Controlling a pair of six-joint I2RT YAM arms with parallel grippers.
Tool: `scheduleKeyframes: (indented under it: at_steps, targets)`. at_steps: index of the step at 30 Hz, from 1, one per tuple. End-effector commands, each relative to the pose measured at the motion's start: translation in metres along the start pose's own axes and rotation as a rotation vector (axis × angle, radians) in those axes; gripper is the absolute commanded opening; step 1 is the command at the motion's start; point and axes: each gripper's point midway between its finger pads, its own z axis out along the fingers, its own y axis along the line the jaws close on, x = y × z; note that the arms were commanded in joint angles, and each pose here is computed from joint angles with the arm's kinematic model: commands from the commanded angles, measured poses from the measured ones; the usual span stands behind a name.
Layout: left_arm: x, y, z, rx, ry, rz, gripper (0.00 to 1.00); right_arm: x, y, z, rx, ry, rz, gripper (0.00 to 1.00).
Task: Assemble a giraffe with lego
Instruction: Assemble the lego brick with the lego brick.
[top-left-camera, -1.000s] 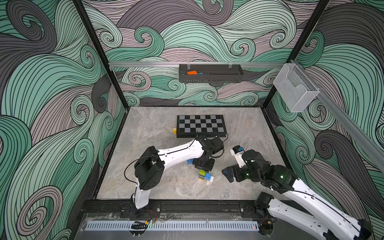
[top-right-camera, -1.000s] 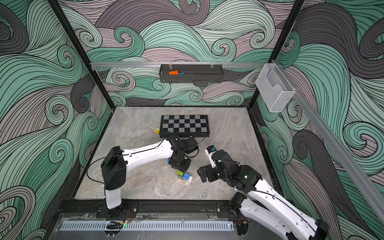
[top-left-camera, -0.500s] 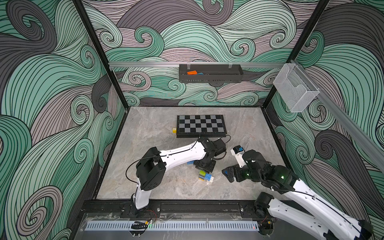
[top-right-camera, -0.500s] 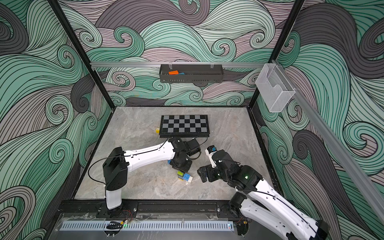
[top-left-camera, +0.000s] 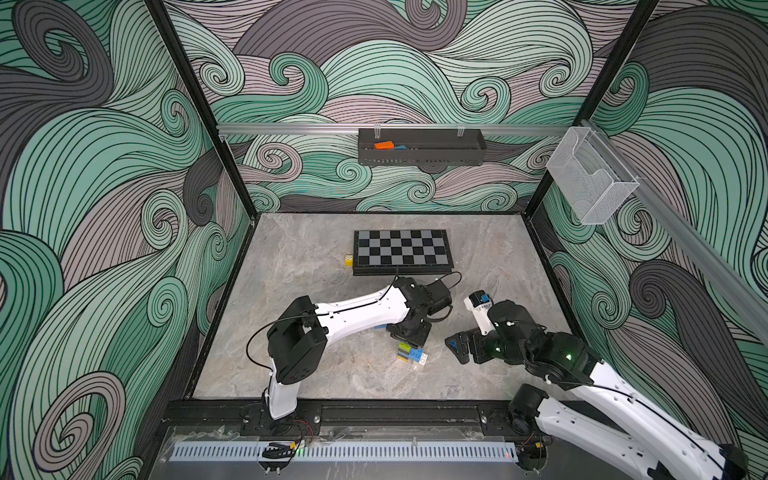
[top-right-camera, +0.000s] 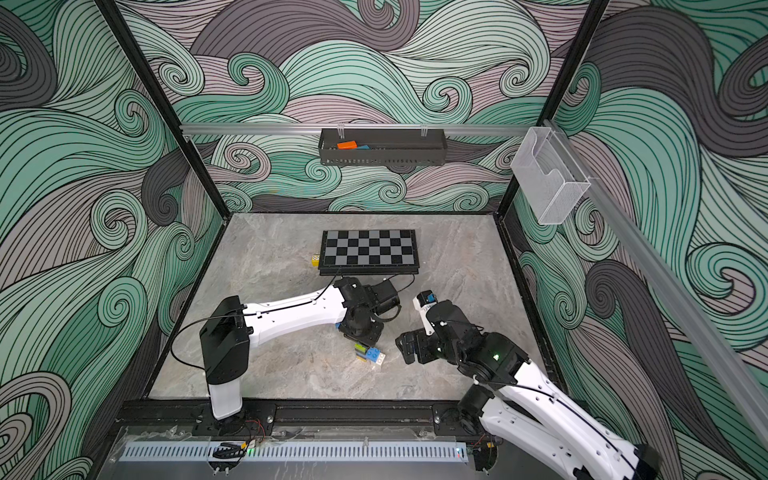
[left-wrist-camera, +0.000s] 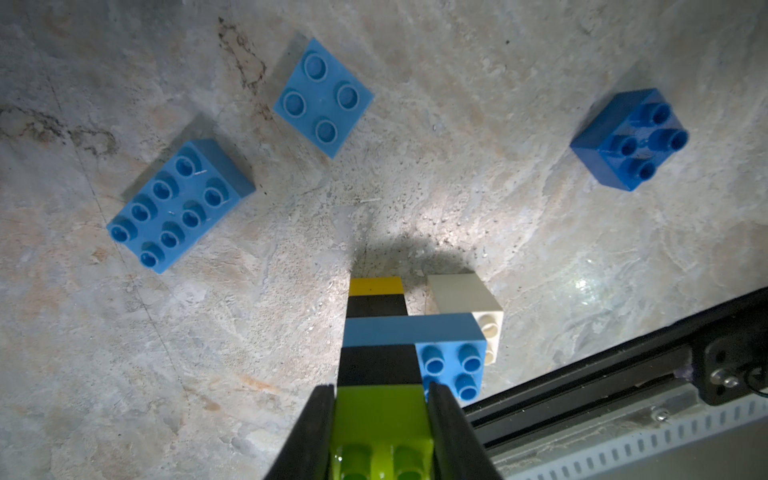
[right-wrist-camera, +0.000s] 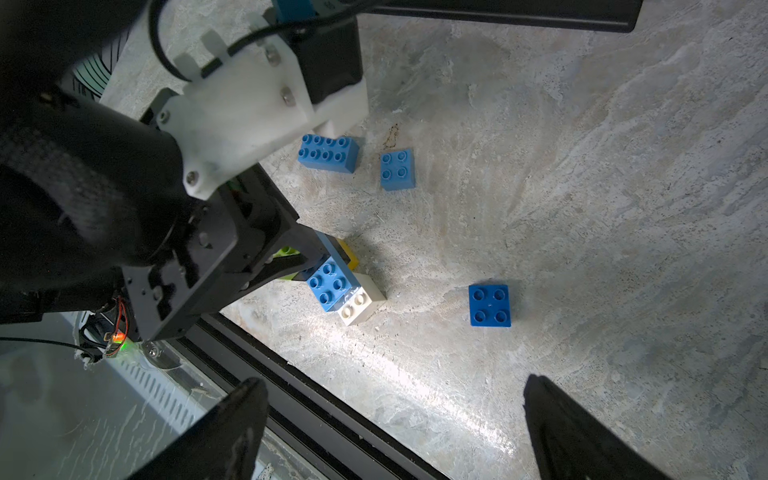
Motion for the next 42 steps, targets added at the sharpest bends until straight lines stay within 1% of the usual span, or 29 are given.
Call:
scheduleKeyframes:
  at_steps: [1, 2, 4, 5, 7, 12, 15, 18, 20, 21, 23, 25, 27, 29, 32, 37, 42]
  targets:
    - [0.021, 0.007, 0.039, -0.046, 0.124, 0.016, 0.16, 0.001, -0.004, 0.001, 0.020, 0.008, 0.006, 0.99]
    - [0.017, 0.006, 0.030, -0.032, 0.103, 0.012, 0.20, 0.000, -0.004, 0.000, 0.022, 0.006, 0.004, 0.99]
    - [0.008, 0.006, 0.009, 0.000, 0.062, 0.002, 0.33, -0.003, -0.003, -0.001, 0.021, -0.001, -0.002, 0.99]
    - [0.006, 0.006, 0.001, 0.011, 0.047, -0.004, 0.36, -0.003, -0.003, -0.001, 0.021, -0.002, -0.004, 0.99]
    - [0.002, 0.009, -0.018, 0.028, 0.013, -0.010, 0.47, -0.004, -0.001, -0.001, 0.017, 0.002, -0.004, 0.99]
    - [0.005, 0.017, -0.046, 0.056, -0.045, -0.039, 0.68, -0.008, 0.005, 0.002, -0.002, 0.011, -0.014, 0.99]
    - [0.009, 0.034, -0.060, 0.040, -0.080, -0.092, 0.68, -0.012, 0.011, 0.004, -0.025, 0.006, -0.026, 0.99]
    - [0.017, 0.068, -0.073, 0.046, -0.133, -0.201, 0.68, -0.016, 0.018, 0.014, -0.049, 0.020, -0.029, 0.99]
    - [0.025, 0.093, -0.069, 0.025, -0.158, -0.250, 0.68, -0.017, 0.026, 0.030, -0.070, 0.030, -0.034, 0.99]
    - [0.031, 0.105, -0.062, 0.009, -0.159, -0.270, 0.68, -0.018, 0.030, 0.043, -0.087, 0.041, -0.032, 0.99]
    - [0.043, 0.118, -0.050, -0.002, -0.135, -0.304, 0.68, -0.018, 0.040, 0.060, -0.111, 0.079, -0.030, 0.99]
    - [0.053, 0.123, -0.038, -0.005, -0.091, -0.326, 0.69, -0.021, 0.051, 0.069, -0.121, 0.111, -0.066, 0.99]
    - [0.062, 0.125, -0.033, -0.003, -0.051, -0.351, 0.69, -0.025, 0.060, 0.075, -0.124, 0.116, -0.109, 0.99]
    - [0.066, 0.124, -0.025, 0.000, -0.034, -0.361, 0.69, -0.027, 0.067, 0.081, -0.145, 0.113, -0.118, 0.99]
    - [0.069, 0.123, -0.014, 0.016, -0.026, -0.387, 0.70, -0.022, 0.071, 0.094, -0.144, 0.152, -0.128, 0.99]
    - [0.071, 0.127, -0.015, -0.006, -0.024, -0.368, 0.70, -0.018, 0.067, 0.101, -0.114, 0.167, -0.130, 0.99]
    - [0.067, 0.129, -0.019, -0.007, -0.033, -0.352, 0.71, 0.003, 0.055, 0.110, -0.062, 0.233, -0.142, 0.99]
